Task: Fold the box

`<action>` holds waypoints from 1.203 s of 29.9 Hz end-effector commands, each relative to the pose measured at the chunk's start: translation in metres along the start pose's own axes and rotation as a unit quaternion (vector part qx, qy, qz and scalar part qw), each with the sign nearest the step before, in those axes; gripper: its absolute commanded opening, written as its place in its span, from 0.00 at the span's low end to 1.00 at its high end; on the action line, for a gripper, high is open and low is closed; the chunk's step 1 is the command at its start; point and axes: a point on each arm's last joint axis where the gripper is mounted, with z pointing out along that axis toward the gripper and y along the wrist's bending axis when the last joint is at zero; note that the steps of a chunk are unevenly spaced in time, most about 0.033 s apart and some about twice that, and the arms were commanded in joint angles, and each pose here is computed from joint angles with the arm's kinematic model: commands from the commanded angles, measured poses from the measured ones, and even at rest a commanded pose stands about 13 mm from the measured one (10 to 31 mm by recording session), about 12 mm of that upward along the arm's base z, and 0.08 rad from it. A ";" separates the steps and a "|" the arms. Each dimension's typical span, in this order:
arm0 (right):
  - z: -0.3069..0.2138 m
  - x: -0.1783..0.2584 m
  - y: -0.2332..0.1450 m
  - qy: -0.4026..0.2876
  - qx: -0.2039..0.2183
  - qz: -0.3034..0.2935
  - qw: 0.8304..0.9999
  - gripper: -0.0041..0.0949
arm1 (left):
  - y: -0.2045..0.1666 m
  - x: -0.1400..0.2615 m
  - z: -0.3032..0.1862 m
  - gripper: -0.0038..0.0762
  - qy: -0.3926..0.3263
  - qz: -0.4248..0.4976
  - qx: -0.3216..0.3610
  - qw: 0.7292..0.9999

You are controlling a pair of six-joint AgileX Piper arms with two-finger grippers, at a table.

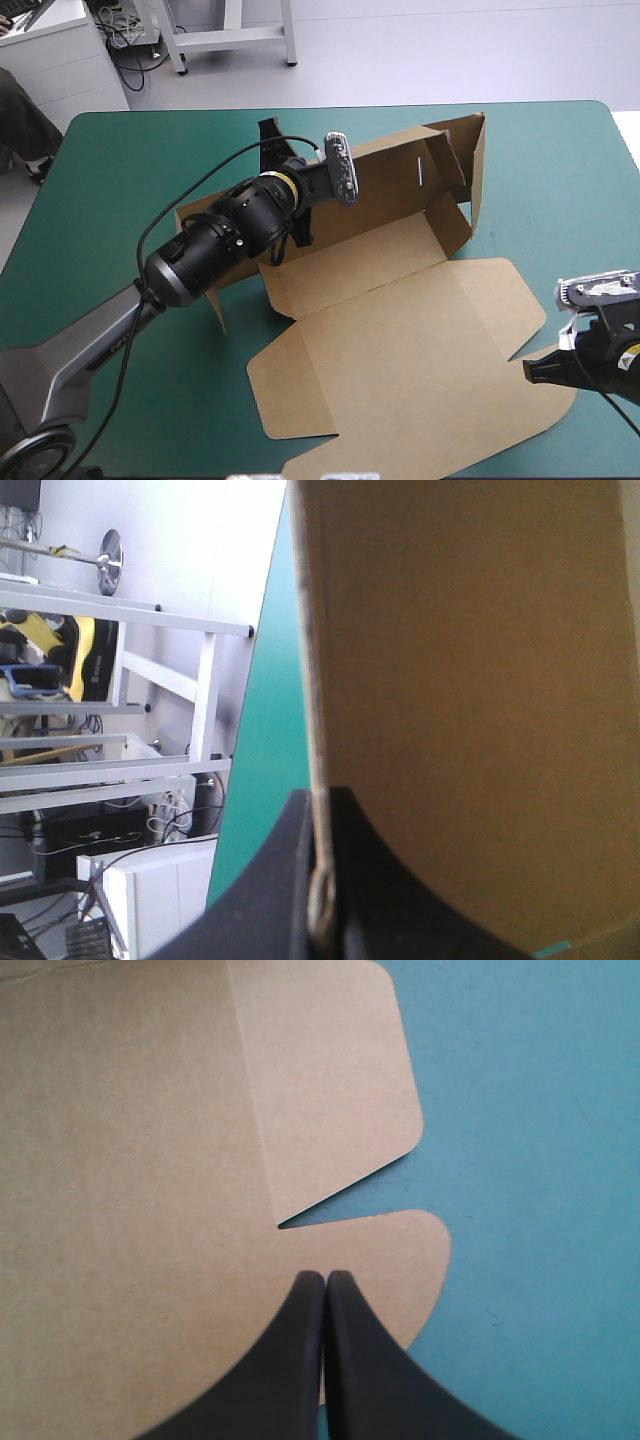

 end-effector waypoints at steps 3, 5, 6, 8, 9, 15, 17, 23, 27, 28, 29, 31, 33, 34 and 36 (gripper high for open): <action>-0.006 -0.008 -0.001 -0.033 0.006 -0.001 0.999 0.02 | 0.006 -0.009 -0.019 0.01 -0.042 0.054 -0.058 0.996; -0.006 -0.008 -0.001 -0.033 0.006 -0.001 0.999 0.02 | 0.003 -0.010 -0.018 0.01 -0.049 0.058 -0.058 0.995; -0.006 -0.008 -0.001 -0.033 0.006 -0.001 0.999 0.02 | 0.003 -0.011 -0.018 0.01 -0.055 0.059 -0.059 0.995; -0.006 -0.008 -0.001 -0.033 0.006 -0.001 0.999 0.02 | 0.003 -0.012 -0.018 0.01 -0.061 0.059 -0.060 0.995; -0.006 -0.007 -0.001 -0.032 0.006 -0.001 0.999 0.02 | 0.002 -0.013 -0.018 0.01 -0.064 0.060 -0.060 0.994; -0.006 -0.007 -0.001 -0.031 0.005 -0.001 1.000 0.02 | -0.002 -0.020 -0.033 0.01 -0.101 0.078 -0.074 0.989; -0.006 -0.007 -0.001 -0.031 0.005 -0.001 1.000 0.02 | -0.005 -0.017 -0.038 0.01 -0.113 0.091 -0.082 0.986; -0.006 -0.007 0.000 -0.031 -0.004 0.002 1.000 0.02 | -0.026 0.001 -0.032 0.01 -0.093 0.128 -0.077 0.984; -0.006 -0.007 0.003 -0.031 -0.018 0.007 0.999 0.02 | -0.037 0.010 -0.029 0.01 -0.099 0.125 -0.083 0.984; -0.006 -0.007 0.003 -0.027 -0.018 0.007 0.999 0.02 | -0.040 0.011 -0.029 0.01 -0.106 0.129 -0.084 0.982; -0.007 -0.006 0.003 -0.024 -0.019 0.002 1.000 0.02 | -0.042 0.013 -0.029 0.01 -0.111 0.133 -0.086 0.981; -0.010 -0.007 0.003 -0.026 -0.018 -0.007 0.999 0.05 | -0.047 0.017 -0.030 0.01 -0.118 0.146 -0.088 0.978; -0.015 -0.010 0.002 -0.035 -0.014 -0.008 0.999 0.12 | -0.052 0.022 -0.028 0.01 -0.114 0.149 -0.087 0.978; -0.019 -0.012 0.002 -0.042 -0.010 -0.010 0.999 0.18 | -0.054 0.024 -0.027 0.01 -0.109 0.149 -0.087 0.979; -0.026 -0.016 0.001 -0.058 -0.004 -0.011 0.998 0.33 | -0.056 0.028 -0.025 0.01 -0.097 0.146 -0.090 0.980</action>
